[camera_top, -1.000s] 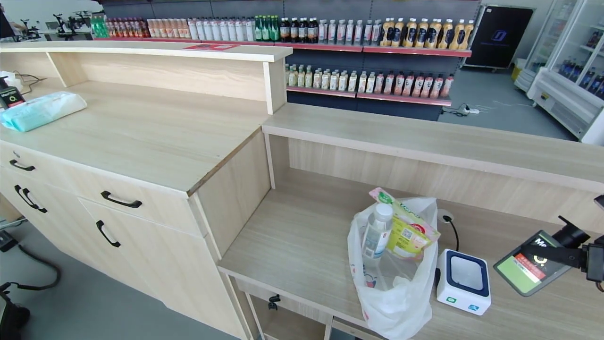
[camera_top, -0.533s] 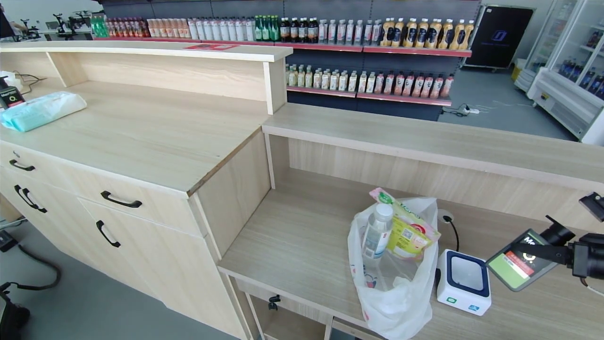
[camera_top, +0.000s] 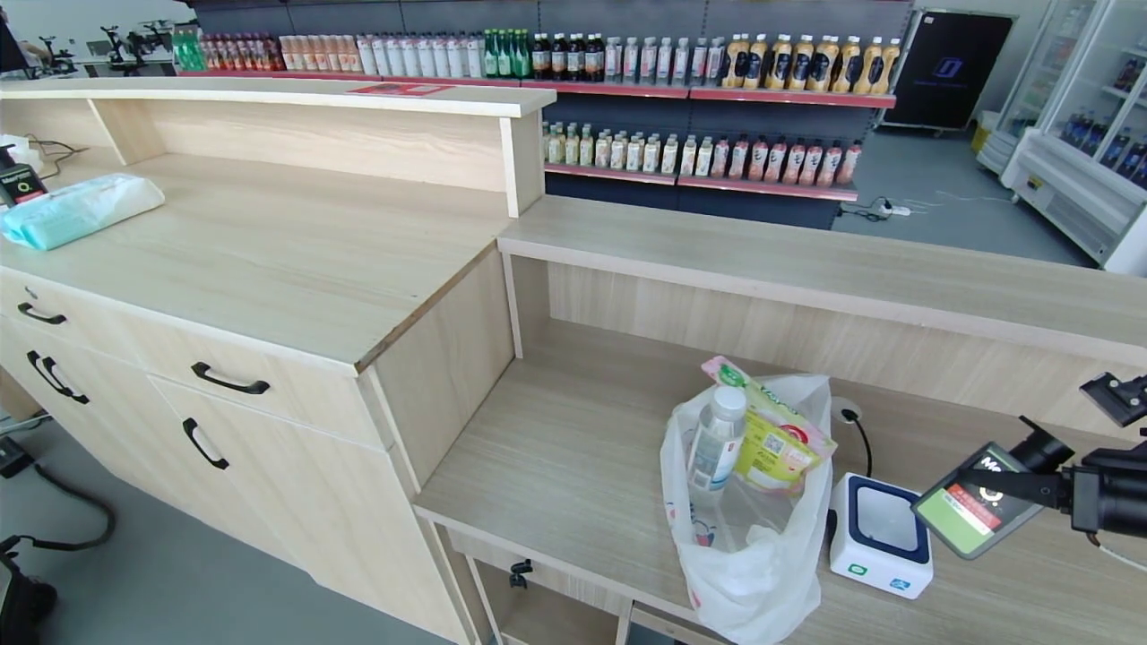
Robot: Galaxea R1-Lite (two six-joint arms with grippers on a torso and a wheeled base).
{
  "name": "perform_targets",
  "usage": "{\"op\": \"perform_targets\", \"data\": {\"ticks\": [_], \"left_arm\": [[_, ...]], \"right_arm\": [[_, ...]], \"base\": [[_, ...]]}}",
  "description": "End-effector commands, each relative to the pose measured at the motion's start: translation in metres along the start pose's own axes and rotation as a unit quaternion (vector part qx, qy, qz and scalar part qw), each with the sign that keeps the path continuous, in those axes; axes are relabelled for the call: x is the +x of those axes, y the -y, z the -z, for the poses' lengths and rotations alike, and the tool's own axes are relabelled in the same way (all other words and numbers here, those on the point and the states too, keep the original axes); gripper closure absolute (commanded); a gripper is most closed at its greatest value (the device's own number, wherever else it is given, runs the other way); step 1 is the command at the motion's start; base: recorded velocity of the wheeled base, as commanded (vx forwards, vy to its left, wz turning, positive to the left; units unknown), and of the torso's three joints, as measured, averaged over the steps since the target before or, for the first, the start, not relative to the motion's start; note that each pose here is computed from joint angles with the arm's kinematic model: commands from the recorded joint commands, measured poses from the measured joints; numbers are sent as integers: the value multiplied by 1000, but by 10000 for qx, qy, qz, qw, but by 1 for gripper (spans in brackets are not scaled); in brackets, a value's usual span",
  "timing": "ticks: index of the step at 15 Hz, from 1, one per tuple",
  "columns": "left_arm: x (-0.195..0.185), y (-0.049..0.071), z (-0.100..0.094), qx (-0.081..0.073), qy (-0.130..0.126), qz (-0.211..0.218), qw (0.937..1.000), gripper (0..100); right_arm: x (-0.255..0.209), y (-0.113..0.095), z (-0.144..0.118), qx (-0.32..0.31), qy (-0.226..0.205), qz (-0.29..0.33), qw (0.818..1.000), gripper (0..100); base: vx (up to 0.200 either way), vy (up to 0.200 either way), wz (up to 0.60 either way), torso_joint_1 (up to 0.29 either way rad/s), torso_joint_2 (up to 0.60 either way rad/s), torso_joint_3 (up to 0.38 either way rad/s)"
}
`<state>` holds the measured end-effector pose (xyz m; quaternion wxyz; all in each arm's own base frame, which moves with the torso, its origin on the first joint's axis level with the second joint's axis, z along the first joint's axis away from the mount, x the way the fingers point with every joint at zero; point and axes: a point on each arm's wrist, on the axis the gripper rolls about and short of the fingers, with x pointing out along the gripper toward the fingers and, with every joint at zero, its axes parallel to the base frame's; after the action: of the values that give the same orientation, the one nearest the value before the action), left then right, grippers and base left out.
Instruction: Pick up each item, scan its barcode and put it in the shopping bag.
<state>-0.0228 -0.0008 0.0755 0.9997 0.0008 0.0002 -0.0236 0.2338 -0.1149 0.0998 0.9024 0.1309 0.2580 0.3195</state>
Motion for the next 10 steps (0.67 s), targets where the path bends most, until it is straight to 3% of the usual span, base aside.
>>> {"op": "perform_targets", "data": {"ticks": [1,10], "left_arm": [[0,0,0,-1,-6,2,10000,0],[0,0,0,-1,-6,2,10000,0]], "right_arm": [[0,1,1,7,-10,15,10000,100],[10,1,4,-44,-101,-142,9998,100]], "base": [[0,0,0,0,0,0],[0,0,0,0,0,0]]}}
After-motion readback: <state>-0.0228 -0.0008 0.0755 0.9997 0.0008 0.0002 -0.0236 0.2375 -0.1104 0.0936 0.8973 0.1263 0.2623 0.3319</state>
